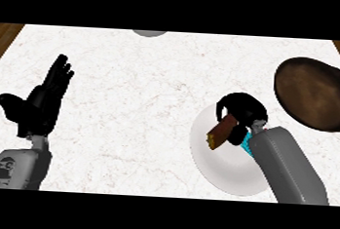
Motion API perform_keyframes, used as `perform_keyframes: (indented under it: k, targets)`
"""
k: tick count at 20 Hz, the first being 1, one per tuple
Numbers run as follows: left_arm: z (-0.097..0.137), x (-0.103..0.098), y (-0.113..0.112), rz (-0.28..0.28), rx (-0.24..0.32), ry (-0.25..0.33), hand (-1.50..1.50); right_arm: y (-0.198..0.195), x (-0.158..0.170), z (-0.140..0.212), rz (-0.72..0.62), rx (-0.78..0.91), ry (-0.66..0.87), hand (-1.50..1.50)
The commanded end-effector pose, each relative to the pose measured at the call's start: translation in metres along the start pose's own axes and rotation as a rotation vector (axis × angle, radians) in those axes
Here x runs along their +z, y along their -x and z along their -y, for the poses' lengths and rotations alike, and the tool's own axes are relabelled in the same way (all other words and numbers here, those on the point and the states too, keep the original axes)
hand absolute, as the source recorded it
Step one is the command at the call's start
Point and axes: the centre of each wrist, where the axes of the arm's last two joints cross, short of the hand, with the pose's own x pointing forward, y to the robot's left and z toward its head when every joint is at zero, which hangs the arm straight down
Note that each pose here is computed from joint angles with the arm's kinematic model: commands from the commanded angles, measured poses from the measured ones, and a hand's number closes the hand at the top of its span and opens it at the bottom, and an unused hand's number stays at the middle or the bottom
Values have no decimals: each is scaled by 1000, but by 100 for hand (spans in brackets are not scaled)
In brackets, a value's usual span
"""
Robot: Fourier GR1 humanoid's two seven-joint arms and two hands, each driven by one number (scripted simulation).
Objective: Pick the sweet potato from the plate and place it in the pan
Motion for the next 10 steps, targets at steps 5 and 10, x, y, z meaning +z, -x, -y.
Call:
perform_keyframes:
  k: [5,10]
  targets:
    - [5,6,-7,10,-1,-20,0,-4,-3,-19,25,-14,91,150]
    - [-4,-4,-5,-4,-2,5,0,-45,-18,18,-371,-231,191,150]
